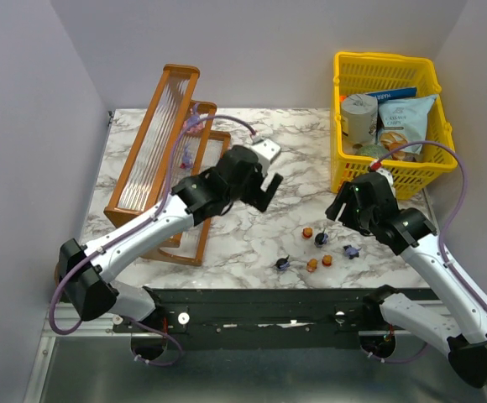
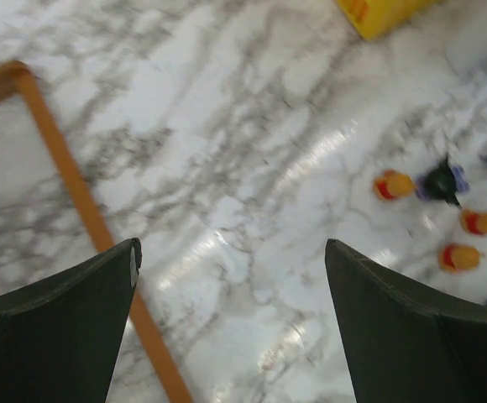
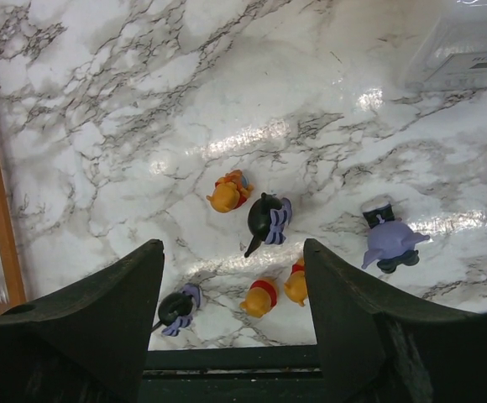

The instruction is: Place and organize the plastic toys onto the shelf

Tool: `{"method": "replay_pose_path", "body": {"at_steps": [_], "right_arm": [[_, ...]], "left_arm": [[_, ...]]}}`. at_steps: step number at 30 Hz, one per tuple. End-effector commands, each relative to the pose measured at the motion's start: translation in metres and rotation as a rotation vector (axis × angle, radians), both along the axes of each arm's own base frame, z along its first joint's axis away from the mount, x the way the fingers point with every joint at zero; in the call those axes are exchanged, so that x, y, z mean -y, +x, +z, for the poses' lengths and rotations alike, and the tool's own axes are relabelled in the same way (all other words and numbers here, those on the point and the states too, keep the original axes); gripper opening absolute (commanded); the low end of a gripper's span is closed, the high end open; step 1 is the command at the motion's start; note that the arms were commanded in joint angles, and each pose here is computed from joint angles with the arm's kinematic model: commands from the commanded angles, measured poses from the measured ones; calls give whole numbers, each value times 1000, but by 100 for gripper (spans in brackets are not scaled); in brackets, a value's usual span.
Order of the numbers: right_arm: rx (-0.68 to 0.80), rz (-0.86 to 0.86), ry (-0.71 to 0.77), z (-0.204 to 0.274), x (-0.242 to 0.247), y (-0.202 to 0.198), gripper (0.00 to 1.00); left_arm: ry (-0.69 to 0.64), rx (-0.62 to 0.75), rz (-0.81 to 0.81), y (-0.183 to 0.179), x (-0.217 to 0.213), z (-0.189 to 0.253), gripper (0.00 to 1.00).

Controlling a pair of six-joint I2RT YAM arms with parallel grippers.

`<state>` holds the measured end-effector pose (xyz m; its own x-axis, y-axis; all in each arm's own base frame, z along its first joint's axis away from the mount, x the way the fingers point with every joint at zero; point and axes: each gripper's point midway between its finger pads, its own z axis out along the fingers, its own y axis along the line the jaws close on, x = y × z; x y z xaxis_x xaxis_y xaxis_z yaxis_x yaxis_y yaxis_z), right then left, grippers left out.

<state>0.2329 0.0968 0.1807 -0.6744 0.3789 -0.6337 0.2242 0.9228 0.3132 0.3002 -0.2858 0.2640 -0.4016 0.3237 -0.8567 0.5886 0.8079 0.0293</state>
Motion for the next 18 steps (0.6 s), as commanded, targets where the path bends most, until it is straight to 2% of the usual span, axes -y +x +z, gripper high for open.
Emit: {"method": "replay_pose_path", "body": {"at_steps": [1, 4, 6, 8, 12, 18], "right_arm": [[-18, 14, -12, -5, 1, -3, 75], [-18, 10, -27, -1, 4, -3, 76], [-13, 12, -36, 4, 6, -4, 76], [-13, 12, -46, 6, 8, -4, 76], [0, 13, -48, 13, 9, -4, 76], [3, 8, -57, 14, 12, -5, 76]], "left_arm": [[-117, -121, -299, -81, 48, -33, 98], [-142, -128, -476, -119, 67, -50, 96], [-112, -138, -532, -127, 76, -64, 94], [-84, -163, -560, -135, 85, -74, 89], [36, -249, -578, -145, 92, -121, 80], [146, -276, -571, -159, 96, -161, 75]]}}
